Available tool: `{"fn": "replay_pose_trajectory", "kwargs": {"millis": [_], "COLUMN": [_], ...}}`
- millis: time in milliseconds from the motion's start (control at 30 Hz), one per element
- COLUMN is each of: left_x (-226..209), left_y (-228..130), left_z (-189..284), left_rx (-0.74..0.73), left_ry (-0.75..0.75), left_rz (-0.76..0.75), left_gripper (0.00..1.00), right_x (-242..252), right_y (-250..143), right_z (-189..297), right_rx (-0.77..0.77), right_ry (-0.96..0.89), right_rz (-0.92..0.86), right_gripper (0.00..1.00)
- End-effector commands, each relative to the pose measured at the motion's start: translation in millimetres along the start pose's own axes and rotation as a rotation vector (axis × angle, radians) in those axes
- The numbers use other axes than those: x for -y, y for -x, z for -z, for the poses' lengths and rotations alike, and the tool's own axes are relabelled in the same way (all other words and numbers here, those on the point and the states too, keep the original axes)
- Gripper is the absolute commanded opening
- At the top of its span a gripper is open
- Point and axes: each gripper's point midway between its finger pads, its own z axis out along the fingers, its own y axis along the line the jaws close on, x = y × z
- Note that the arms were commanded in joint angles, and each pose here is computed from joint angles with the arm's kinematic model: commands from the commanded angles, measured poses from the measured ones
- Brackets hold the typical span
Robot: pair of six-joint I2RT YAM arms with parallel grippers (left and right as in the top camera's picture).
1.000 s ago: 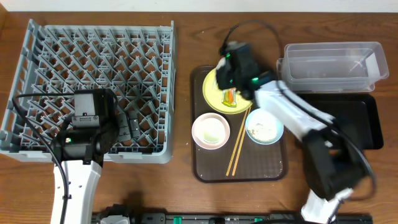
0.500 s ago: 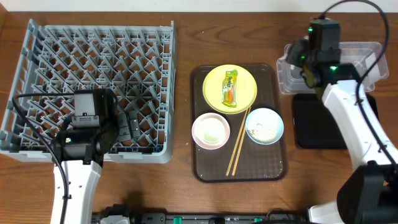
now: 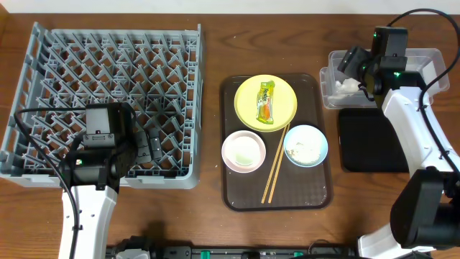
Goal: Sort waste into correct bins and load items into the dishwasher rack
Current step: 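Carry the tissue right and drop it into the clear plastic bin, then reach the right gripper back and grasp the green snack wrapper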
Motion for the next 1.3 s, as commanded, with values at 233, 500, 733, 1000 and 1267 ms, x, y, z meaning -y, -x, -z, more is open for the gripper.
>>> {"fn": "replay_pose_trajectory", "kwargs": {"millis": [233, 500, 733, 1000, 1267], "left_x": [1.4, 1.4, 1.4, 1.4, 1.4], "left_y": [8.4, 8.4, 8.4, 8.3, 8.3], "left_z": [6.1, 6.1, 6.1, 6.1, 6.1], "left_rx": [0.028, 0.028, 0.028, 0.028, 0.027], "left_ry": [-0.002, -0.002, -0.002, -0.002, -0.002], "left_rz": [0.007, 0.007, 0.007, 0.007, 0.006], "left_gripper": [0.98, 0.98, 0.98, 0.98, 0.98], "right_x": [-113.0, -138.3, -143.5, -129.4, -138.1], "right_y": [-69.4, -133.0, -197.3, -233.4, -223.6], "right_z": [33.0, 14.8, -24.6, -56.6, -52.3], "right_rx": [-0.115, -0.166, -0.283, -0.360, -0.331], "right_ry": [0.283, 0.143, 0.086, 0.031, 0.061], "right_rz": [0.382, 0.470, 0.451, 0.445, 0.425], "right_gripper": [0.74, 0.78, 0.78, 0.73, 0.16]}}
